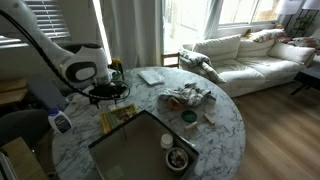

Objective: Put the yellow book in the clear container on the left

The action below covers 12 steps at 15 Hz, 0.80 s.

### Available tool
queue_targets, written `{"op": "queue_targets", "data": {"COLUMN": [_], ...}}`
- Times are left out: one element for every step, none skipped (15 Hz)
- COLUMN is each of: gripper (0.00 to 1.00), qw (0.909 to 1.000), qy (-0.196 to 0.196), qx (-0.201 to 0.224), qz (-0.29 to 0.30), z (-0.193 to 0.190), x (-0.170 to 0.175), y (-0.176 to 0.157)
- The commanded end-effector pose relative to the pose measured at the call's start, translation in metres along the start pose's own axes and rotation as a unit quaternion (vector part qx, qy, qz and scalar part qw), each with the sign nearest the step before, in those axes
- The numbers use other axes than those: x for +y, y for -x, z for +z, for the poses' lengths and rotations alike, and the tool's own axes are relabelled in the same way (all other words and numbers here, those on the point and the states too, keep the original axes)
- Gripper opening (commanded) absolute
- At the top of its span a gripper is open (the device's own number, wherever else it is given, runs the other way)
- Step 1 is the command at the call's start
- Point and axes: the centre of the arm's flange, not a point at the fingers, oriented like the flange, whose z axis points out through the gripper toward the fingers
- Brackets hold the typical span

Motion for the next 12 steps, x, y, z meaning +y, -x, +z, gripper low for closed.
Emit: {"op": "queue_targets", "data": {"gripper": [1.0,0.99,0.98,0.94,0.84,0.74,0.65,0.57,0.48,0.42,0.34,0.26], "qw": [0.9997,0.9996,0.9994,0.9993,0.9992,0.9991,0.9989,0.9989,0.9988,0.9988,0.9988,0.9989], "qy": [0.02,0.022,0.025,0.027,0.029,0.032,0.035,0.037,0.038,0.04,0.04,0.04], "qx": [-0.015,-0.018,-0.022,-0.025,-0.027,-0.027,-0.028,-0.028,-0.027,-0.026,-0.025,-0.022], "qz": [0.006,0.007,0.006,0.007,0.007,0.008,0.01,0.011,0.012,0.012,0.012,0.012], "z": [0.019,0.023,0.026,0.028,0.03,0.032,0.033,0.033,0.033,0.032,0.031,0.029], "x": [0.014,0.015,0.016,0.017,0.018,0.018,0.018,0.019,0.019,0.019,0.019,0.019], "y": [-0.001,0.0,-0.001,-0.001,-0.002,-0.003,-0.004,-0.006,-0.007,-0.009,-0.012,-0.015]}}
